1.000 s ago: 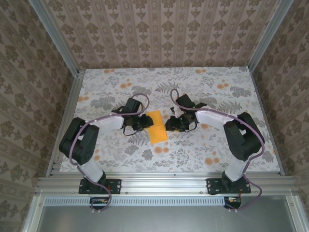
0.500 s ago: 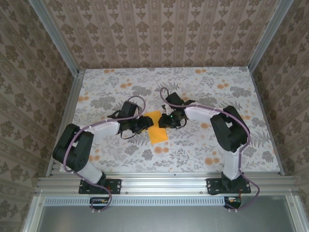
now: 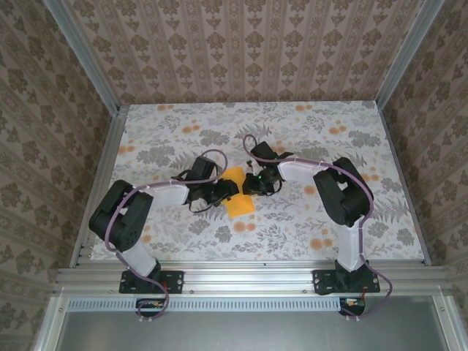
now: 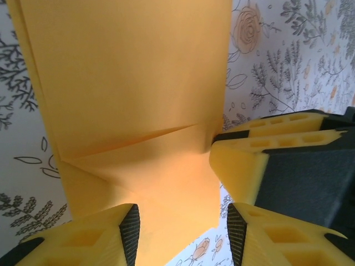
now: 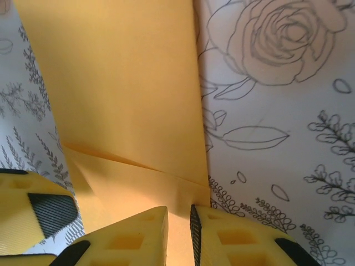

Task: Fold a paper plane with a square sheet of paper (pick it up from the middle)
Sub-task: Turn over the paper at the center of the table.

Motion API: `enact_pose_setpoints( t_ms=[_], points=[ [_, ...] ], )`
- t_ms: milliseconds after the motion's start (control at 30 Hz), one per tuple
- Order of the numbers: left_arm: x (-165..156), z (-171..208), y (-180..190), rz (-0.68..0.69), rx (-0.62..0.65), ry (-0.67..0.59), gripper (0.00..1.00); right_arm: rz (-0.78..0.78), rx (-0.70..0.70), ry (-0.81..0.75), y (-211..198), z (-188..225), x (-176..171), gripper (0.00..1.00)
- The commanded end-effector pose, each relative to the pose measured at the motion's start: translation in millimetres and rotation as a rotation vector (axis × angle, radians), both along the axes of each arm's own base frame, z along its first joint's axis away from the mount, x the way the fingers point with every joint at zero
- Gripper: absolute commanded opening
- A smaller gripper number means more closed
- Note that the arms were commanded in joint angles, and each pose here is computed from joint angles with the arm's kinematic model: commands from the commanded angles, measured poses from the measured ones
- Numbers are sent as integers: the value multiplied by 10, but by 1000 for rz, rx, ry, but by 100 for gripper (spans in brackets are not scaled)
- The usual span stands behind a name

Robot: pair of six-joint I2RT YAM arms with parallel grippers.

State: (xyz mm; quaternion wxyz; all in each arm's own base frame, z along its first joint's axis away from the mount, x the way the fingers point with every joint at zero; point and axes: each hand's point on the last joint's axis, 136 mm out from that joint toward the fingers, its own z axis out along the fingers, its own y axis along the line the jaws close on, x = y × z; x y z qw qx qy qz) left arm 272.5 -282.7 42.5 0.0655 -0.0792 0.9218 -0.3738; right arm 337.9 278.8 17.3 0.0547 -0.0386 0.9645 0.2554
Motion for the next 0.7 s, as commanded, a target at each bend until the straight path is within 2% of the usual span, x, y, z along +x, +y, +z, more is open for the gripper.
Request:
enact_pose_setpoints(
  t_ms=[0, 400, 667],
  points=[
    [15, -47, -61, 6, -1, 19, 49, -68, -19, 60, -131, -189, -33, 21],
    [-5, -132, -218, 41, -8, 76, 52, -146, 25, 142, -148, -285, -112, 21],
    [94, -102, -216, 100, -10, 58, 47, -148, 47, 163, -166, -275, -242, 21]
  ],
)
